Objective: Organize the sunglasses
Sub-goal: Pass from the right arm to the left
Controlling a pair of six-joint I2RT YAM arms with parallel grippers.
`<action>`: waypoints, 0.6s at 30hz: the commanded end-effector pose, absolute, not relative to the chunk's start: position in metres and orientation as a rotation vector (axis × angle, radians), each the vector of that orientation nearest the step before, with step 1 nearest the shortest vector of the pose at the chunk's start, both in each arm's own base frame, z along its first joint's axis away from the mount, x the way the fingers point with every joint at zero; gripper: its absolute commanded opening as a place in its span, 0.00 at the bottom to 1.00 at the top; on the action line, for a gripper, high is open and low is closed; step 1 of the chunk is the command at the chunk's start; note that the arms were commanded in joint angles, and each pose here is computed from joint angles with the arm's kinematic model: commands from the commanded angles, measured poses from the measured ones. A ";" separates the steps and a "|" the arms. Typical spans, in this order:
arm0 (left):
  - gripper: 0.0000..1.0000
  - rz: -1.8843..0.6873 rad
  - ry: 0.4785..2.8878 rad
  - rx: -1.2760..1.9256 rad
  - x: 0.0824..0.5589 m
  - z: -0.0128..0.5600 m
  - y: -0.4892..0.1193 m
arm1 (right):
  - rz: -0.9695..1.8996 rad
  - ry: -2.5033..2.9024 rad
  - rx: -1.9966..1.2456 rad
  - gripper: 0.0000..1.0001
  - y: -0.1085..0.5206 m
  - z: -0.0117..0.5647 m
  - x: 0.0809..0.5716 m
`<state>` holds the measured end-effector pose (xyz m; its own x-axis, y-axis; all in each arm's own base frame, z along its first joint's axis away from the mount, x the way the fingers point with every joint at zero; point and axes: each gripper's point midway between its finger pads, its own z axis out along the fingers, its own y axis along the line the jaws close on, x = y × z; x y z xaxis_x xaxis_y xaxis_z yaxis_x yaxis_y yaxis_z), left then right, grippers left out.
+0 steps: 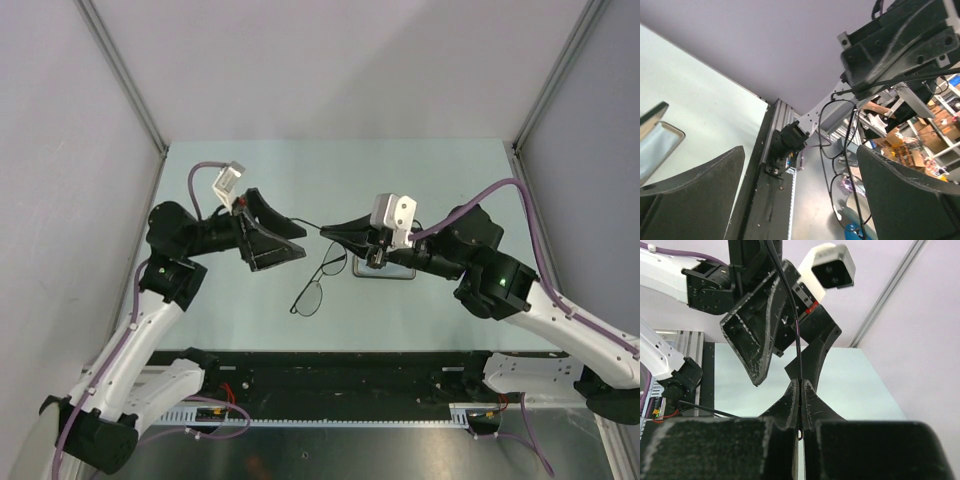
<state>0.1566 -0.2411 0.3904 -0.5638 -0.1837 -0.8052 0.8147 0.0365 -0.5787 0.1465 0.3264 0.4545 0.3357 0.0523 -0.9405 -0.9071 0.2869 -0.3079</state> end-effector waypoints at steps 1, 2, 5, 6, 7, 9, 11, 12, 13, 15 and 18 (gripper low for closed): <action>1.00 -1.713 1.639 0.579 0.164 0.377 -0.243 | 0.804 0.935 -1.056 0.00 0.317 0.475 0.141; 1.00 -1.728 1.655 0.591 0.162 0.372 -0.243 | 0.803 0.929 -1.055 0.00 0.318 0.476 0.141; 0.99 -1.747 1.662 0.627 0.155 0.368 -0.243 | 0.807 0.917 -1.058 0.00 0.318 0.478 0.139; 0.97 -1.753 1.662 0.640 0.152 0.368 -0.243 | 0.809 0.916 -1.060 0.00 0.319 0.478 0.139; 0.94 -1.761 1.658 0.660 0.149 0.368 -0.244 | 0.815 0.915 -1.062 0.00 0.319 0.477 0.138; 0.87 -1.784 1.640 0.720 0.137 0.371 -0.248 | 0.822 0.911 -1.061 0.00 0.319 0.478 0.137; 0.78 -1.815 1.627 0.781 0.125 0.372 -0.255 | 0.832 0.904 -1.059 0.00 0.319 0.480 0.135; 0.76 -1.823 1.627 0.789 0.123 0.372 -0.257 | 0.832 0.904 -1.057 0.00 0.319 0.481 0.135; 0.67 -1.830 1.633 0.793 0.122 0.371 -0.258 | 0.836 0.904 -1.058 0.00 0.319 0.481 0.135; 0.63 -1.836 1.631 0.807 0.119 0.369 -0.259 | 0.840 0.901 -1.055 0.00 0.319 0.482 0.134; 0.63 -1.844 1.631 0.817 0.116 0.368 -0.259 | 0.845 0.898 -1.054 0.00 0.319 0.483 0.133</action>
<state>0.1258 -0.2606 0.3601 -0.6993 -0.0177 -0.7146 0.7135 -0.0791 -0.6962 0.1408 0.3261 0.4582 0.3589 0.0671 -0.9310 -0.9070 0.2604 -0.3309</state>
